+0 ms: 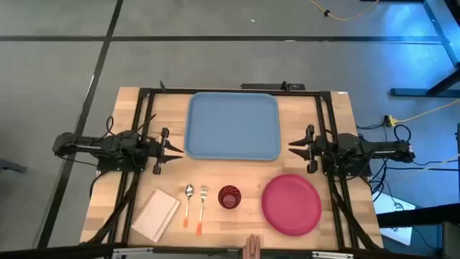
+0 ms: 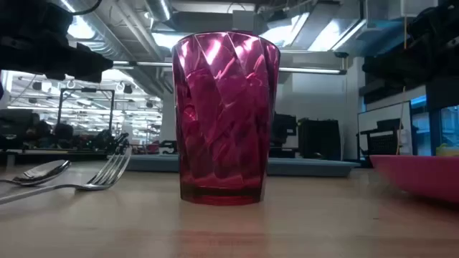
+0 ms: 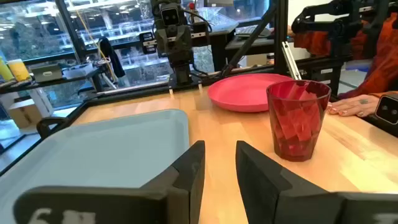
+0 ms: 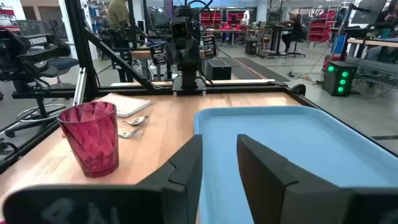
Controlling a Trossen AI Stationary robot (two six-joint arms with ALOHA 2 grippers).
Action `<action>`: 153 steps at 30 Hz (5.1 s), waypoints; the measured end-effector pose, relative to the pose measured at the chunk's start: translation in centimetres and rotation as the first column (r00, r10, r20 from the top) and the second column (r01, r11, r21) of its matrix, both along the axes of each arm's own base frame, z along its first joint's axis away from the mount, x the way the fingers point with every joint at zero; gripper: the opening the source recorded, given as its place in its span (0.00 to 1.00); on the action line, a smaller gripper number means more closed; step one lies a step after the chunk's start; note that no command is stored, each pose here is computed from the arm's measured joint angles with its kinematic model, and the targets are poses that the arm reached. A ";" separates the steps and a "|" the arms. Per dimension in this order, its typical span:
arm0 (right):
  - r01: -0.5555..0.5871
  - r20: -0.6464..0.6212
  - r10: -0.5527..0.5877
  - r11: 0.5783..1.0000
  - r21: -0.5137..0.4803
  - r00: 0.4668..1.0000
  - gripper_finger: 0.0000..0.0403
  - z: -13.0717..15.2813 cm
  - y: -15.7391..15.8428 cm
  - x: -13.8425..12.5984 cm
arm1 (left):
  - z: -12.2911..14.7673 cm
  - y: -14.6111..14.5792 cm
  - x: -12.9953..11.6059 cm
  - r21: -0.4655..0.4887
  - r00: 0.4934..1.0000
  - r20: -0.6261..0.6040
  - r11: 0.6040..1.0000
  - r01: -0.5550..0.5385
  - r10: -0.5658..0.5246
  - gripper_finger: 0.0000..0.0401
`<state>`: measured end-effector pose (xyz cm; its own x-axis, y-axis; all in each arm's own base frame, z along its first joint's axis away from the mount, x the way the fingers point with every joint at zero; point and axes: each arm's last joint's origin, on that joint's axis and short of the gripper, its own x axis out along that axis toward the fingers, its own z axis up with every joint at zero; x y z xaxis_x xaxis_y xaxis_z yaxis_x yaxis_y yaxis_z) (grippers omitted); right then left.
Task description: Pick and place plate/cup/fork/spoon on tray
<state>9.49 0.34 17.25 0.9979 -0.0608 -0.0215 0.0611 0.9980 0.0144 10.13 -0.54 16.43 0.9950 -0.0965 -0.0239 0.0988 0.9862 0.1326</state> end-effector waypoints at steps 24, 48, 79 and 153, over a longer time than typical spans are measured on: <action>0.000 0.000 0.000 1.000 0.000 1.000 0.26 0.0 0.0 0.0 | 0.0 0.0 0.0 0.000 1.000 0.000 1.000 0.000 0.000 0.21; -0.050 0.149 0.040 0.997 0.065 0.988 0.26 1.4 0.1 -0.1 | 0.0 0.0 0.0 0.000 1.000 0.000 1.000 0.000 0.000 0.21; -0.238 0.249 0.184 0.949 0.207 0.951 0.26 1.4 0.6 0.0 | 0.7 -0.1 0.0 0.088 0.996 0.082 0.996 0.014 -0.021 0.21; 0.054 -0.991 0.039 0.997 0.047 0.127 0.26 5.6 6.5 11.3 | 2.3 0.7 -0.2 -0.235 0.949 0.210 0.955 -0.183 0.234 0.21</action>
